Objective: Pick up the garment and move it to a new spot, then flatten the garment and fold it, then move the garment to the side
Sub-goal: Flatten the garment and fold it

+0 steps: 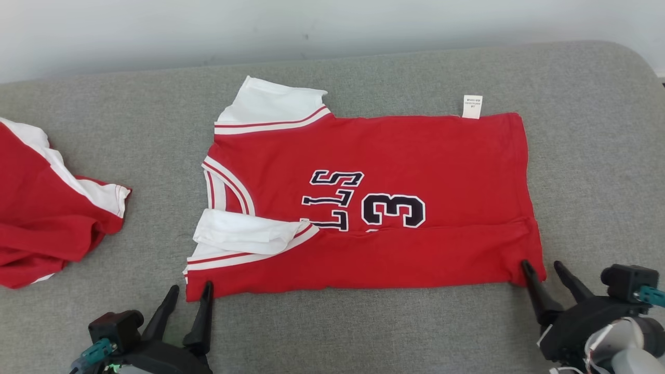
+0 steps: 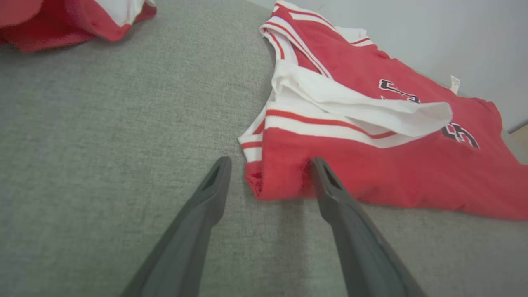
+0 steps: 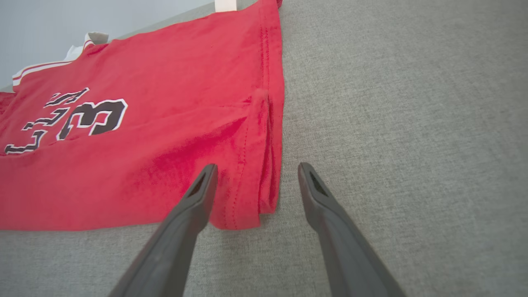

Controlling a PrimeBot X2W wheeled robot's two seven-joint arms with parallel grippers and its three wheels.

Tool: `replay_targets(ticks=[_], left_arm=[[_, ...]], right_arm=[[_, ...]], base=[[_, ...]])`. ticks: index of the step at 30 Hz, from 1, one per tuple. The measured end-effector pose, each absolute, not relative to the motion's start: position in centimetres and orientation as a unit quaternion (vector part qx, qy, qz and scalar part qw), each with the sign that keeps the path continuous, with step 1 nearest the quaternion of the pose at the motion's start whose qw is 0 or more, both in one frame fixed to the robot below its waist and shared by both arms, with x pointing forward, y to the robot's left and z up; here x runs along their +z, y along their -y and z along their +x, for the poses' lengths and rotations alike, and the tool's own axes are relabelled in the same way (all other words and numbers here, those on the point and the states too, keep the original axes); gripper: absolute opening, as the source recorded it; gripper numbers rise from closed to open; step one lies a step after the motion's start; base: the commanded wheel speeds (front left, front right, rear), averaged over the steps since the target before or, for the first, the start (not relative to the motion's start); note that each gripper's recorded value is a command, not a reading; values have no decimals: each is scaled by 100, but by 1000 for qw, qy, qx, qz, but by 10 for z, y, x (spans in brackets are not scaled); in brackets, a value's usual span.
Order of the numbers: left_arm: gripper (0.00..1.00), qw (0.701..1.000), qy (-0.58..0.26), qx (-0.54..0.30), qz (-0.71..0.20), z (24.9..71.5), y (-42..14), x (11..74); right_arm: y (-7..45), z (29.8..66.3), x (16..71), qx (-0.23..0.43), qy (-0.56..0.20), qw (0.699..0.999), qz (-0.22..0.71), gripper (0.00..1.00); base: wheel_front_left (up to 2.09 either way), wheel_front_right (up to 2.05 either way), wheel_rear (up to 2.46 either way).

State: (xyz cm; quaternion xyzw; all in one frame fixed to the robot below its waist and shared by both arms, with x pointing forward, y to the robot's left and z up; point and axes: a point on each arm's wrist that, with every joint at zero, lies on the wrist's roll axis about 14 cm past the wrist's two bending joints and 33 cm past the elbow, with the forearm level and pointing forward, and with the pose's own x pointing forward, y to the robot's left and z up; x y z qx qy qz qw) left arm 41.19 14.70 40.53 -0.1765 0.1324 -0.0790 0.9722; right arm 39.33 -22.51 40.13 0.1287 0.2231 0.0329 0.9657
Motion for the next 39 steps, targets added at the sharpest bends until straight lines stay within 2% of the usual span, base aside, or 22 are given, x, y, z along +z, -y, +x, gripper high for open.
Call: replay_targets(ticks=[6, 7, 8, 9, 10, 17, 24, 30, 37, 38, 39], left_arm=[[100, 970, -153, -76, -173, 416, -144, 391], [100, 970, -154, -76, -173, 417, -143, 391], [76, 970, -155, -76, -173, 419, -142, 390], [25, 969, -155, -75, -175, 419, -142, 390], [0, 969, -155, -73, -178, 419, -141, 390], [0, 971, -137, -63, -188, 414, -147, 403], [0, 973, -112, -53, -197, 387, -154, 417], [0, 970, -124, -38, -205, 349, -153, 408], [0, 967, -133, -40, -214, 335, -142, 404], [23, 967, -134, -38, -213, 335, -142, 403], [91, 968, -133, -36, -211, 335, -143, 404]], right_arm=[[218, 395, 384, 29, -246, 960, 130, 100], [215, 396, 381, 31, -249, 959, 133, 52], [212, 397, 380, 32, -248, 959, 136, 20], [208, 398, 381, 34, -245, 959, 141, 0], [206, 399, 381, 35, -243, 959, 144, 0], [205, 396, 390, 33, -215, 964, 153, 0], [205, 381, 402, 42, -197, 967, 158, 0], [210, 359, 401, 56, -215, 965, 142, 0], [213, 340, 394, 53, -240, 959, 143, 0], [213, 340, 394, 52, -239, 959, 145, 21], [213, 340, 396, 51, -235, 960, 146, 40]], base=[[0, 0, 0], [0, 0, 0], [0, 0, 0], [0, 0, 0], [0, 0, 0], [0, 0, 0], [0, 0, 0], [0, 0, 0], [0, 0, 0], [0, 0, 0], [0, 0, 0]])
